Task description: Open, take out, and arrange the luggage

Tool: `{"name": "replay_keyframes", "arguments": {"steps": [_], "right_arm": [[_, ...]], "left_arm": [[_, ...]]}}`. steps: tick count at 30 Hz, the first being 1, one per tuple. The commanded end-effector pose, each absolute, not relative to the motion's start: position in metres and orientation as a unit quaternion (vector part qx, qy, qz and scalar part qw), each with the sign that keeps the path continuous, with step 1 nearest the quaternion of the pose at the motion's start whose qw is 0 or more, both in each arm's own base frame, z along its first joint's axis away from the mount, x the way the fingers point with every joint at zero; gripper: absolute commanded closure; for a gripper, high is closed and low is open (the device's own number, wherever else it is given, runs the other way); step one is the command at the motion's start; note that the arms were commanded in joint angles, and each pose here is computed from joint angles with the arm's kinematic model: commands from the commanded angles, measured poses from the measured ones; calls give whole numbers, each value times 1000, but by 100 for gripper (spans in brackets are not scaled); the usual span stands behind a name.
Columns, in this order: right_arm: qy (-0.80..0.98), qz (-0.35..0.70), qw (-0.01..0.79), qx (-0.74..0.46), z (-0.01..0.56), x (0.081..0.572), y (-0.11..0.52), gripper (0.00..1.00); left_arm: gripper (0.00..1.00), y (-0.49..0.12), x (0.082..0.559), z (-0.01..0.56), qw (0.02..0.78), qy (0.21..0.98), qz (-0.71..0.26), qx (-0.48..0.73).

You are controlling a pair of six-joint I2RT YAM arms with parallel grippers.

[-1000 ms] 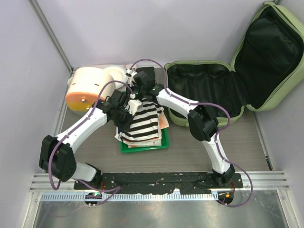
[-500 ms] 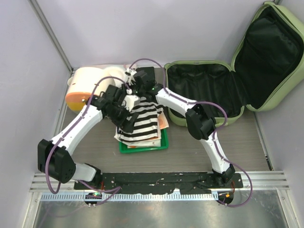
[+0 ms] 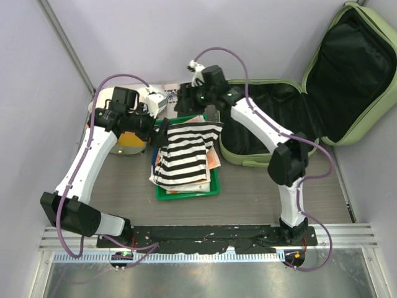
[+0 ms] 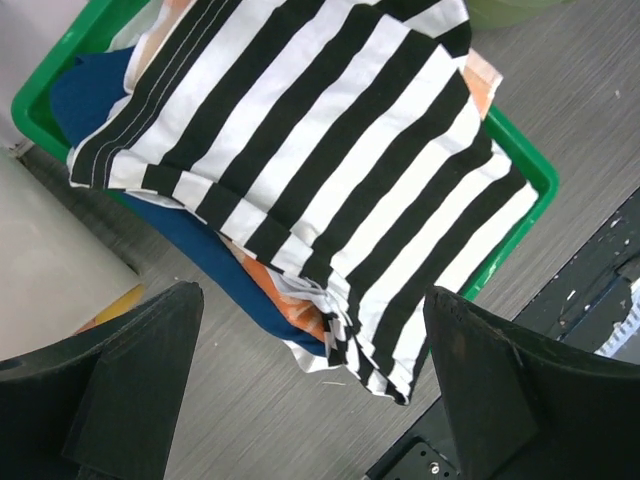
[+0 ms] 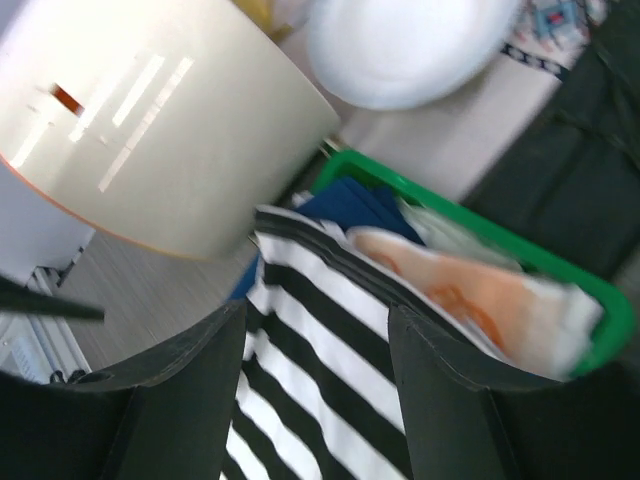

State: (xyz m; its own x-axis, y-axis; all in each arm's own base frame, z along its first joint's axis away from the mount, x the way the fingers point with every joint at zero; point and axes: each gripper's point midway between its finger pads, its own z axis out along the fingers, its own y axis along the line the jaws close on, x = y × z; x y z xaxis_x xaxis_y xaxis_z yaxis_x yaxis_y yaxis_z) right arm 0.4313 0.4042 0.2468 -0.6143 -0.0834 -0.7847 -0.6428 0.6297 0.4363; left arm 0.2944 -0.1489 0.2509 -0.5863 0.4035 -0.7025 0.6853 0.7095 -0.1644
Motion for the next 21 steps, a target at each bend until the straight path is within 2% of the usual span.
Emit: {"name": "replay_keyframes", "arguments": {"steps": [1, 3, 6, 15, 21], "right_arm": [[862, 315, 334, -217, 224, 402, 342, 36], [869, 309, 317, -221, 203, 395, 336, 36], [868, 315, 299, -240, 185, 392, 343, 35], [888, 291, 190, -301, 91, 344, 355, 35], [883, 308, 181, -303, 96, 325, 352, 35]], "left_arm": [[6, -150, 309, 244, 318, 858, -205, 348], [9, -154, 317, 240, 306, 859, -210, 354], [9, -158, 328, 239, 309, 859, -215, 347], [2, -153, 331, 249, 302, 876, -262, 271], [3, -136, 300, 232, 266, 887, -237, 295]]}}
